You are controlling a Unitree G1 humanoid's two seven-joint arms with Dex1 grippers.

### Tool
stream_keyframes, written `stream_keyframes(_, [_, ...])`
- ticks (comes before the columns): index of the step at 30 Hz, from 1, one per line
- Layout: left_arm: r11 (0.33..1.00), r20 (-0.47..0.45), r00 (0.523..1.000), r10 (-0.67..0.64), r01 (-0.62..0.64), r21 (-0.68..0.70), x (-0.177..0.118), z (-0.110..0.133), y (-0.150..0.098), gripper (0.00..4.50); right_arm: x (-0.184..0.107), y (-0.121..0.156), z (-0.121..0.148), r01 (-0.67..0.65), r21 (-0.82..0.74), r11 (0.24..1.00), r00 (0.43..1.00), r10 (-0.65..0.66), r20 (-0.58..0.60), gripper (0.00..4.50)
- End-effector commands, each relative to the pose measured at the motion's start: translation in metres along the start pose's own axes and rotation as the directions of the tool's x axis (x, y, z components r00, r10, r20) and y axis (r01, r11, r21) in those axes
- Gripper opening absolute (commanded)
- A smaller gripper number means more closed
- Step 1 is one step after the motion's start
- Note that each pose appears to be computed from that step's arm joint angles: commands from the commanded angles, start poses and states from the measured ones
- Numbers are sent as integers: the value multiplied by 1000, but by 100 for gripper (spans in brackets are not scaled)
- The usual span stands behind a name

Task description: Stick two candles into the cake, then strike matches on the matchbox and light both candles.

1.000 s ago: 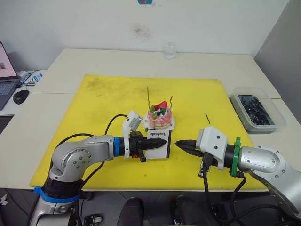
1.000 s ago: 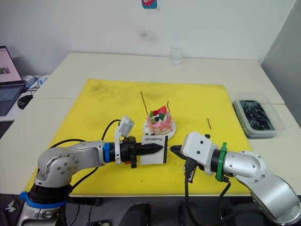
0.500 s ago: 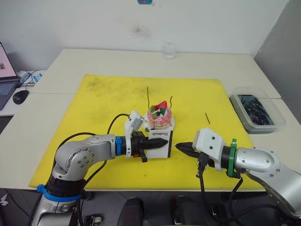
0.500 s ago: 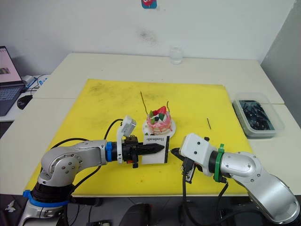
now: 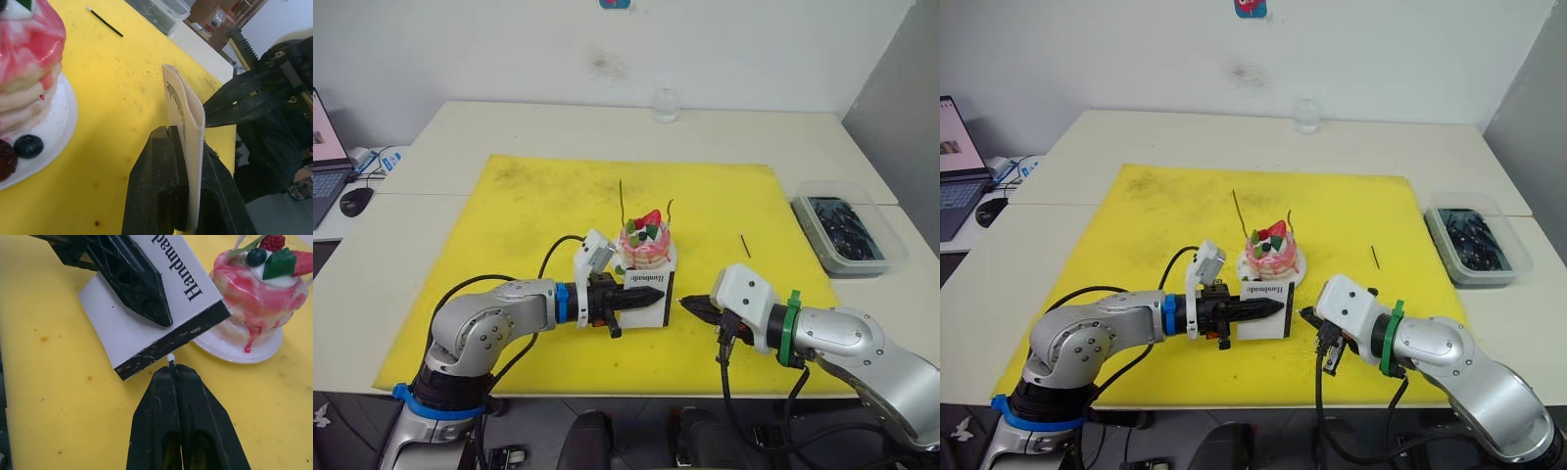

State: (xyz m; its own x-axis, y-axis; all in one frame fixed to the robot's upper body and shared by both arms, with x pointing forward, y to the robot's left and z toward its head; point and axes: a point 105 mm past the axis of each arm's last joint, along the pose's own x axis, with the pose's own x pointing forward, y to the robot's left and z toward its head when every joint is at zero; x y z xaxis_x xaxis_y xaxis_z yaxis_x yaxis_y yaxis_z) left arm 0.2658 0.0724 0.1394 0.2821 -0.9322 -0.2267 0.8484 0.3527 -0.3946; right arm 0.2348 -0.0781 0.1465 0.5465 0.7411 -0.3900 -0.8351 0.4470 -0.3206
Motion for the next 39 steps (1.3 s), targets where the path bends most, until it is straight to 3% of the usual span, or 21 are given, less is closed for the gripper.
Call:
stream_keyframes(1, [999, 24, 999, -25, 24, 26, 3, 6, -5, 0, -3, -3, 8, 25, -8, 1000, 999, -25, 30, 5])
stream_keyframes(23, [999, 15, 999, -41, 41, 23, 5, 5, -5, 0, -2, 2, 20, -13, -101, 995, 998, 19, 57, 5])
stream_keyframes(39, [998, 15, 998, -64, 64, 21, 6, 6, -9, 0, 5, 0, 12, -15, -107, 994, 1000, 18, 20, 5])
